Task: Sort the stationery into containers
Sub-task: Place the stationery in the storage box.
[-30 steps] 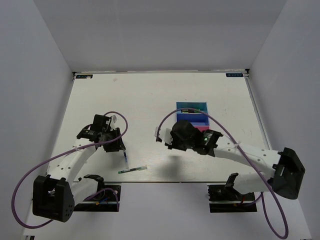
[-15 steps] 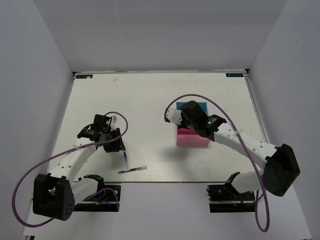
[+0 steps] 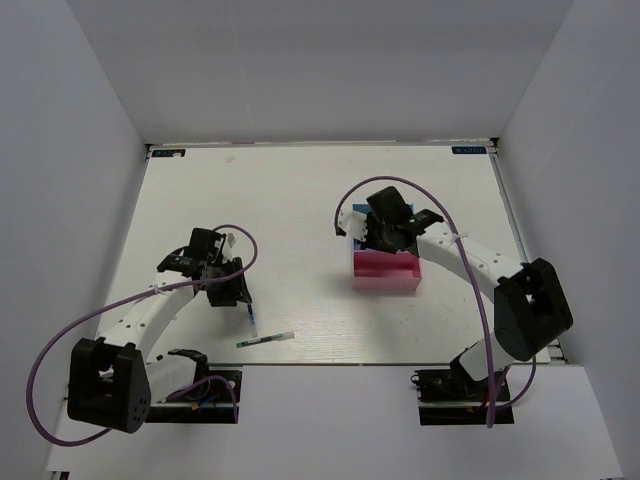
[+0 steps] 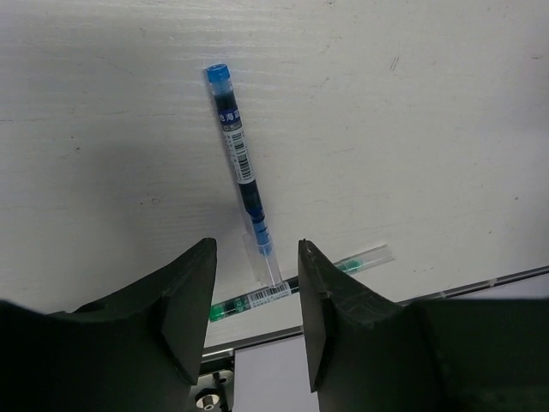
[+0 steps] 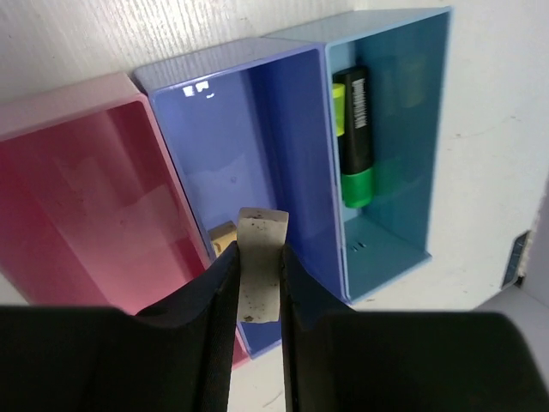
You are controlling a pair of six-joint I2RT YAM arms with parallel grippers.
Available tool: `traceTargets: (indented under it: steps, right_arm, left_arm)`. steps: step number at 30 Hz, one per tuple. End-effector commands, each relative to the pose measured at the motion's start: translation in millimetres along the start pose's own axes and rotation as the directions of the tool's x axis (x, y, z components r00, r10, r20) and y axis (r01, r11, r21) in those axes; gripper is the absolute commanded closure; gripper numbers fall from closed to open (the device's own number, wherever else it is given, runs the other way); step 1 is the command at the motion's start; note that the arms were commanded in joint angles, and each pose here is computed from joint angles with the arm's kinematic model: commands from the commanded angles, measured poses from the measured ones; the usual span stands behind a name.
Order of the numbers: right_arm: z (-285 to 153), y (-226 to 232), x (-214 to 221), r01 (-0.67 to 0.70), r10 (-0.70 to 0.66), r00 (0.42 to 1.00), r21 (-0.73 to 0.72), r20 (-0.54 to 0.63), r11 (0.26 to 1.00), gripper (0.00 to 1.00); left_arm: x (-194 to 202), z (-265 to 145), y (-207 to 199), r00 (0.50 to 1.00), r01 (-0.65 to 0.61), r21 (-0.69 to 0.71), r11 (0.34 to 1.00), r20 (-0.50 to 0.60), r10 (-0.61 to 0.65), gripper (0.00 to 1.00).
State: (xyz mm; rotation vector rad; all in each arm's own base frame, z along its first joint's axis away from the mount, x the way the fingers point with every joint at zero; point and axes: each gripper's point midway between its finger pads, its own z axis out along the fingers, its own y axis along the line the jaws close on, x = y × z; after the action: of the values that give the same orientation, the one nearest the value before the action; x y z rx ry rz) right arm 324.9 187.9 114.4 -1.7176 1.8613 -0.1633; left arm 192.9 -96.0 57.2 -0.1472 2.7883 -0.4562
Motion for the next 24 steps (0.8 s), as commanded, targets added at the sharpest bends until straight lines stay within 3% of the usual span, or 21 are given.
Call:
traceTargets:
  steps: [1, 2, 6, 7, 9, 12, 14, 15, 16, 19, 20, 21, 22, 24]
  right_arm:
    - [0, -12, -7, -0.007, 0.008, 0.999, -0.019, 0.047, 1.000, 0.89]
    - [4, -13, -5, -0.015, 0.016, 0.999, -0.027, 0.044, 1.000, 0.76]
    - [8, -18, 0, -0.042, 0.043, 0.998, -0.023, 0.041, 0.999, 0.61]
    - [6, -19, 0, -0.054, 0.055, 0.998, -0.022, 0.043, 0.998, 0.61]
    - [2, -21, -1, -0.079, 0.081, 0.995, -0.021, 0.062, 0.997, 0.50]
    - [-4, -24, -9, -0.120, 0.123, 0.986, -0.033, 0.108, 0.992, 0.50]
    - [-9, -27, -11, -0.172, 0.175, 0.977, -0.037, 0.121, 0.984, 0.56]
    - [-16, -29, -15, -0.190, 0.193, 0.971, -0.034, 0.140, 0.981, 0.93]
    - [-21, -32, -16, -0.276, 0.277, 0.949, -0.032, 0.149, 0.961, 1.00]
    - [-36, -24, -18, -0.408, 0.406, 0.884, -0.041, 0.232, 0.912, 1.00]
    - [-51, -40, -33, -0.470, 0.442, 0.829, -0.003, 0.343, 0.883, 1.00]
    - [-53, -39, -31, -0.551, 0.515, 0.780, -0.001, 0.354, 0.835, 0.96]
    - [-60, -32, -28, -0.574, 0.534, 0.758, -0.007, 0.375, 0.819, 0.73]
    - [-65, -21, -31, -0.611, 0.592, 0.716, -0.078, 0.370, 0.788, 0.71]
  left_arm:
    - [-13, -6, -4, 0.999, -0.021, -0.001, 1.000, 0.039, 0.021, 0.46]
    - [-12, -6, -4, 0.999, -0.021, 0.002, 1.000, 0.035, 0.021, 0.46]
    - [-13, -6, -6, 0.999, -0.027, 0.015, 1.000, 0.035, 0.026, 0.43]
    - [-12, -5, -7, 0.999, -0.029, 0.020, 0.999, 0.031, 0.029, 0.43]
    - [-12, -3, -8, 0.999, -0.028, 0.024, 0.999, 0.024, 0.028, 0.42]
    - [-12, -1, -9, 0.999, -0.033, 0.028, 0.999, 0.011, 0.033, 0.42]
    - [-13, 0, -11, 0.999, -0.032, 0.039, 0.999, 0.007, 0.032, 0.42]
    - [-14, 0, -12, 0.999, -0.034, 0.042, 0.999, 0.007, 0.033, 0.45]
    - [-13, 2, -12, 1.000, -0.029, 0.044, 0.999, -0.006, 0.029, 0.50]
    - [-15, 5, -16, 0.999, -0.043, 0.056, 0.997, -0.016, 0.044, 0.60]
    - [-15, 6, -18, 0.998, -0.045, 0.053, 0.998, -0.032, 0.047, 0.60]
    - [-15, 8, -15, 0.998, -0.047, 0.032, 0.998, -0.039, 0.048, 0.61]
    - [-14, 10, -8, 0.998, -0.040, -0.006, 0.999, -0.049, 0.039, 0.61]
    - [-17, 13, 1, 0.998, -0.032, -0.069, 0.997, -0.052, 0.029, 0.61]
